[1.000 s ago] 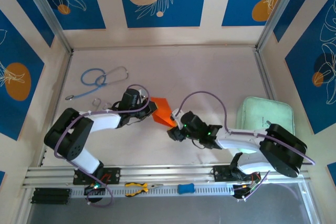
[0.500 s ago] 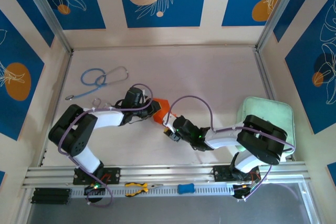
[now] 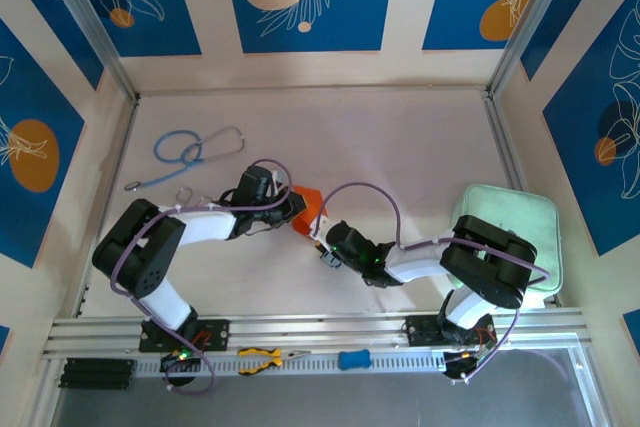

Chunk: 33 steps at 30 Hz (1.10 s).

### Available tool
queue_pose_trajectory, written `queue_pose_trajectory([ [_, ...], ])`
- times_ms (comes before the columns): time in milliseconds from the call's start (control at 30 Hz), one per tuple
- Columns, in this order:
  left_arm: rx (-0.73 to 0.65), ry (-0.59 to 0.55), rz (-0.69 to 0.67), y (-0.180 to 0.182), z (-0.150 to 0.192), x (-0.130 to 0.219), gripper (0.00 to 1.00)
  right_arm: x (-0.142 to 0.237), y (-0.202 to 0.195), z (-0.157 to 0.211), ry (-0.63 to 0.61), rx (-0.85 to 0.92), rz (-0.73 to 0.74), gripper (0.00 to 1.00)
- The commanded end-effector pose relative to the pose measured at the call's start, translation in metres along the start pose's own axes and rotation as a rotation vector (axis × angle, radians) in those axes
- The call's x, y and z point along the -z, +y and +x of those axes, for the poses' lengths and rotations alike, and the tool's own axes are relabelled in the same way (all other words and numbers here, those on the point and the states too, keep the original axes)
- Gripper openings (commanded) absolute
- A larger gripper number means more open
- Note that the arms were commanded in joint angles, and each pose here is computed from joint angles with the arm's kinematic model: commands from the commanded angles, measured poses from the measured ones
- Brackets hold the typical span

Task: Fold a paper plane with a square sheet of paper (pick it up from the middle)
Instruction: Fourth fold the wing at the center of the table.

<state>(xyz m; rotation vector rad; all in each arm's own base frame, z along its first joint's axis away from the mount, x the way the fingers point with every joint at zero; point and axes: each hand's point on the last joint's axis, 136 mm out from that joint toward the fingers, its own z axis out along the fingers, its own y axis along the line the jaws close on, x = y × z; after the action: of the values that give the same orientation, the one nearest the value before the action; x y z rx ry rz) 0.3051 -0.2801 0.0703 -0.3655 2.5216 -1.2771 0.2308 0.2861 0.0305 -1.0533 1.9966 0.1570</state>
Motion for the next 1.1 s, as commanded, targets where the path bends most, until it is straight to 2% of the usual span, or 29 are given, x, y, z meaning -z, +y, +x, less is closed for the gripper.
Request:
queue_pose_trajectory([
  [0, -0.028, 0.010, 0.018, -0.011, -0.001, -0.001, 0.12, -0.001, -0.004, -0.015, -0.038, -0.042, 0.021, 0.26],
  [400, -0.037, -0.001, -0.023, -0.006, -0.003, 0.002, 0.05, 0.001, -0.010, -0.011, -0.031, -0.074, 0.032, 0.23],
  [567, -0.034, 0.001, -0.032, -0.006, -0.003, 0.002, 0.05, 0.003, -0.011, -0.016, -0.052, -0.078, 0.029, 0.27],
  [1067, -0.028, 0.014, -0.032, -0.006, -0.002, 0.000, 0.05, -0.001, -0.014, -0.022, -0.070, -0.091, 0.038, 0.27],
])
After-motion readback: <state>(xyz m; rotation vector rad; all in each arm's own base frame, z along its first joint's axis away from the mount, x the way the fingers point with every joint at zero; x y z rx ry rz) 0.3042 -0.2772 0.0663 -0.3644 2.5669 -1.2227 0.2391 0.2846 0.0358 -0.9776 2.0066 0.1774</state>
